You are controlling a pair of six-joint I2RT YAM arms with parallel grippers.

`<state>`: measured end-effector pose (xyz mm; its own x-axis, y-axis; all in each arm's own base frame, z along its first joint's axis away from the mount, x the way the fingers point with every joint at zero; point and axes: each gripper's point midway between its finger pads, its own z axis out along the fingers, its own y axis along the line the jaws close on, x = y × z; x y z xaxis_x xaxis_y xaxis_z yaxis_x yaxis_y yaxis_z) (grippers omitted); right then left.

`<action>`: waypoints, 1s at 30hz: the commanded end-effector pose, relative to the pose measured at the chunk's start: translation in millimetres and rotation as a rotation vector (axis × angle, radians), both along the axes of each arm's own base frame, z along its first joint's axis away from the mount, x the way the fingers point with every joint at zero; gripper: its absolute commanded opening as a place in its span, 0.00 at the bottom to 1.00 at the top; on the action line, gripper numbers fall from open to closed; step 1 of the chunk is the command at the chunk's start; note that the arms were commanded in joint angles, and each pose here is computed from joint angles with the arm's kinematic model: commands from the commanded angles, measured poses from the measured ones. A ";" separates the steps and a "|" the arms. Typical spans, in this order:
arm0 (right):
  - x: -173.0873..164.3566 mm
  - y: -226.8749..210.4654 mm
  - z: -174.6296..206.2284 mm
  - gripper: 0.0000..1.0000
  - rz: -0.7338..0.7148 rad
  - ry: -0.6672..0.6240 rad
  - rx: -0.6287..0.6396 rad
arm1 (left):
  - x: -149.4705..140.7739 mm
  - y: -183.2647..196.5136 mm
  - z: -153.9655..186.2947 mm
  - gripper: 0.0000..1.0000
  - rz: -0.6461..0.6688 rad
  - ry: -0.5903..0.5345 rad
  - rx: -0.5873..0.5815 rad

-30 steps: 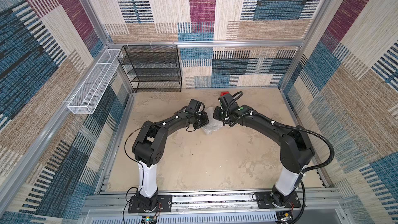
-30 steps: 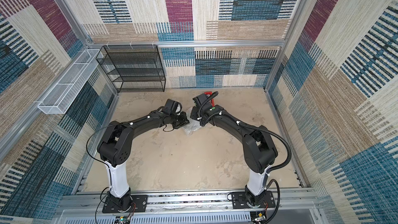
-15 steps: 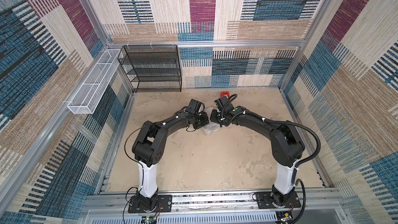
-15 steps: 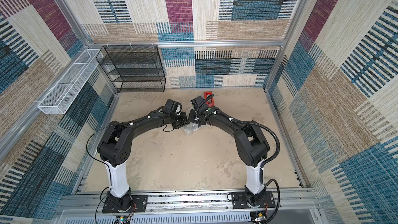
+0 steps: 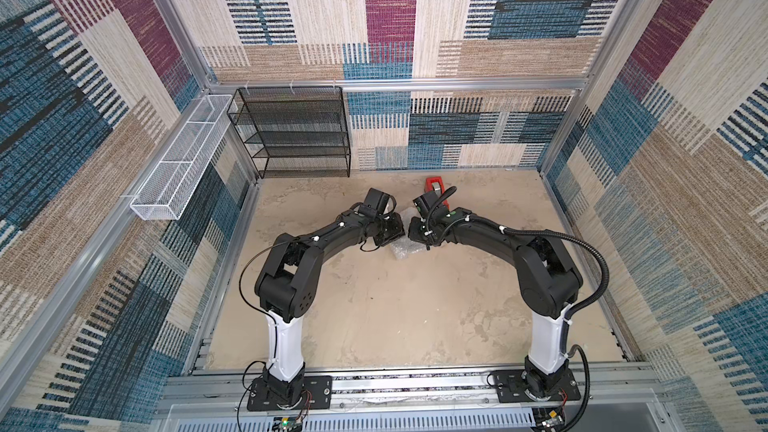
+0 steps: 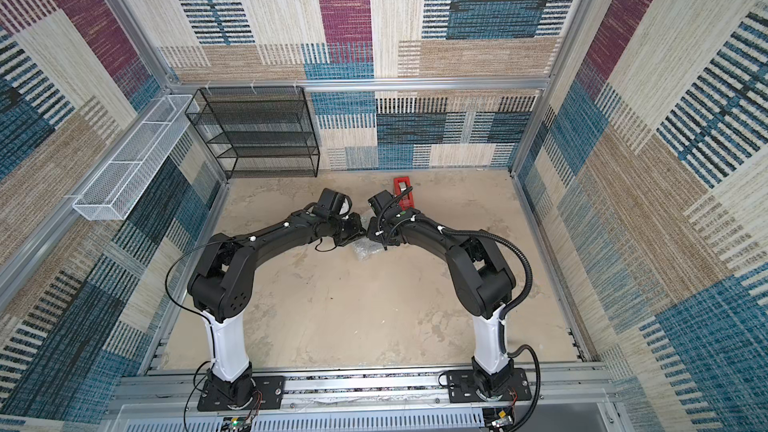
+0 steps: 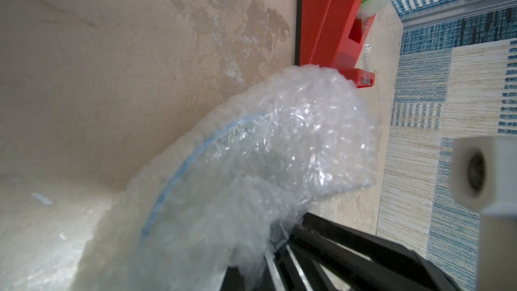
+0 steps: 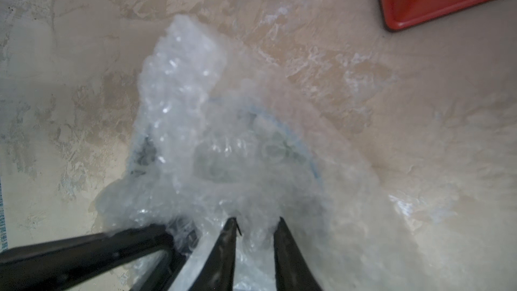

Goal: Wrap bowls in bubble wrap
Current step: Wrap the bowl in bubble wrap.

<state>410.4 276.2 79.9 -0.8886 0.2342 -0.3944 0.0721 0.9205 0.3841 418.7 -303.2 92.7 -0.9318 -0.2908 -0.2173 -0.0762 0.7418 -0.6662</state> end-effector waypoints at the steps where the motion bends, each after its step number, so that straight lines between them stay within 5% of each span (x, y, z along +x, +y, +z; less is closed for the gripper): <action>1: -1.3 4.3 0.2 0.27 0.013 -0.001 0.023 | 7.1 -11.6 8.7 0.00 -0.001 -0.017 -0.071; 30: -7.7 5.7 24.7 0.37 0.020 -0.018 0.133 | 19.1 -30.9 -9.7 0.11 -0.007 0.003 -0.034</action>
<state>399.4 275.4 90.9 -0.8955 0.2534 -0.3660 0.0668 0.8893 0.4524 440.2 -332.4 86.2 -0.9283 -0.3091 -0.2065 -0.0778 0.7049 -0.7051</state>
